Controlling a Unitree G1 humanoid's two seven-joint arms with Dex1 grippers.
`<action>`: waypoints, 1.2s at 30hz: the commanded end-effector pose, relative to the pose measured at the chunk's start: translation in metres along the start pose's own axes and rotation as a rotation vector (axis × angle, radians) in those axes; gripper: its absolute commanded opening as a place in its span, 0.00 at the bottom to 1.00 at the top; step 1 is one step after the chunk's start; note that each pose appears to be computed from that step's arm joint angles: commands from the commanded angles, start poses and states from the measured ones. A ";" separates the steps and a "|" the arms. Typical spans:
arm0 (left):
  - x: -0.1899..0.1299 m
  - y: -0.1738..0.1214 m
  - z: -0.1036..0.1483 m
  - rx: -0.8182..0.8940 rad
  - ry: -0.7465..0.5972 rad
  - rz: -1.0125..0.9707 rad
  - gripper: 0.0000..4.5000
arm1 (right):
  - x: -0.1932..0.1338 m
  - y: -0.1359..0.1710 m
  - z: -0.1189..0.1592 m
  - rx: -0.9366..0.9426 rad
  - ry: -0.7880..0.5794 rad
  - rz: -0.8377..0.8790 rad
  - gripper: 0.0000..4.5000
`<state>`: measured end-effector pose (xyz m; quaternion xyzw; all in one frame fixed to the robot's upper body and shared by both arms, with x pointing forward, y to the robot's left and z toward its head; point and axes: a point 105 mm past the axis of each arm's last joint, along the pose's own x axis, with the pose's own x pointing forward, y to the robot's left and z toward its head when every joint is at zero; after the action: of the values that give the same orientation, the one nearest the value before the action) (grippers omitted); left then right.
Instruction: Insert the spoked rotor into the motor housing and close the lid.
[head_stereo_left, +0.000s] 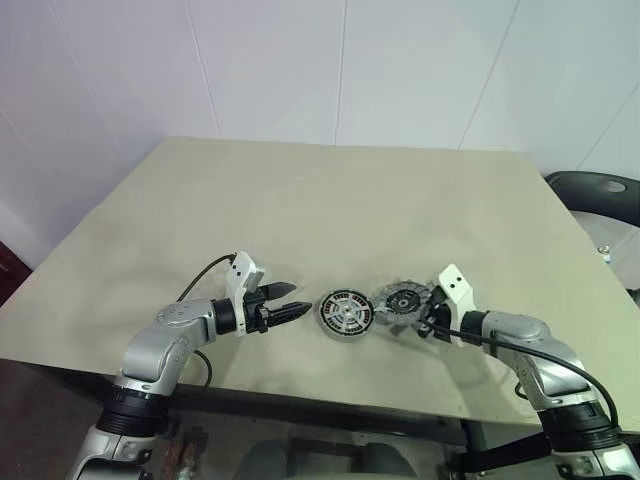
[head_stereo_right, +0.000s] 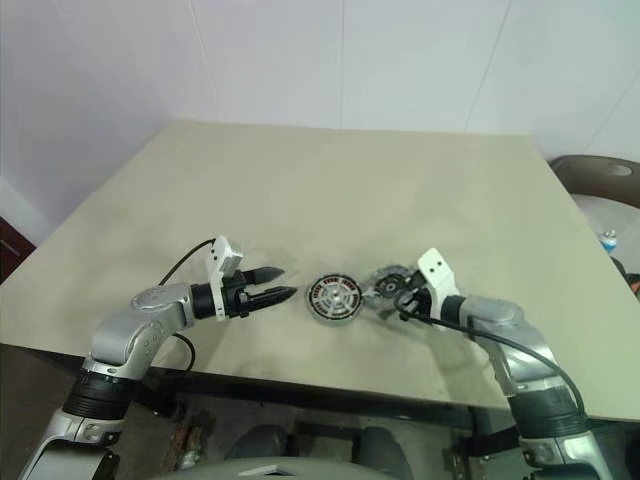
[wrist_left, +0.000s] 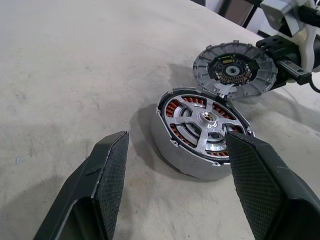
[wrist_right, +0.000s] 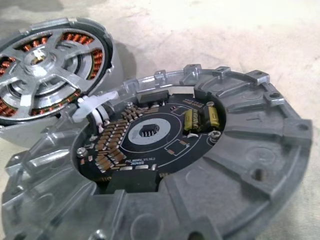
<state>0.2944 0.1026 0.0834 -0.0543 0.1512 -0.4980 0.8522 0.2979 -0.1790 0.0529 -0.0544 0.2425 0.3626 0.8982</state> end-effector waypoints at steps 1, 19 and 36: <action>-0.001 -0.003 0.016 0.044 -0.039 -0.011 0.72 | -0.008 0.000 0.033 0.004 -0.092 0.040 0.01; 0.001 -0.004 0.017 0.050 -0.043 -0.019 0.72 | -0.013 0.024 0.078 -0.035 -0.125 0.209 0.01; -0.004 0.001 0.018 0.052 -0.054 0.016 0.72 | 0.029 0.056 0.080 -0.211 -0.051 0.386 0.01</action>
<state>0.2968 0.1044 0.0877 -0.0541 0.1433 -0.4943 0.8557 0.3044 -0.1017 0.1046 -0.0733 0.2102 0.5465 0.8074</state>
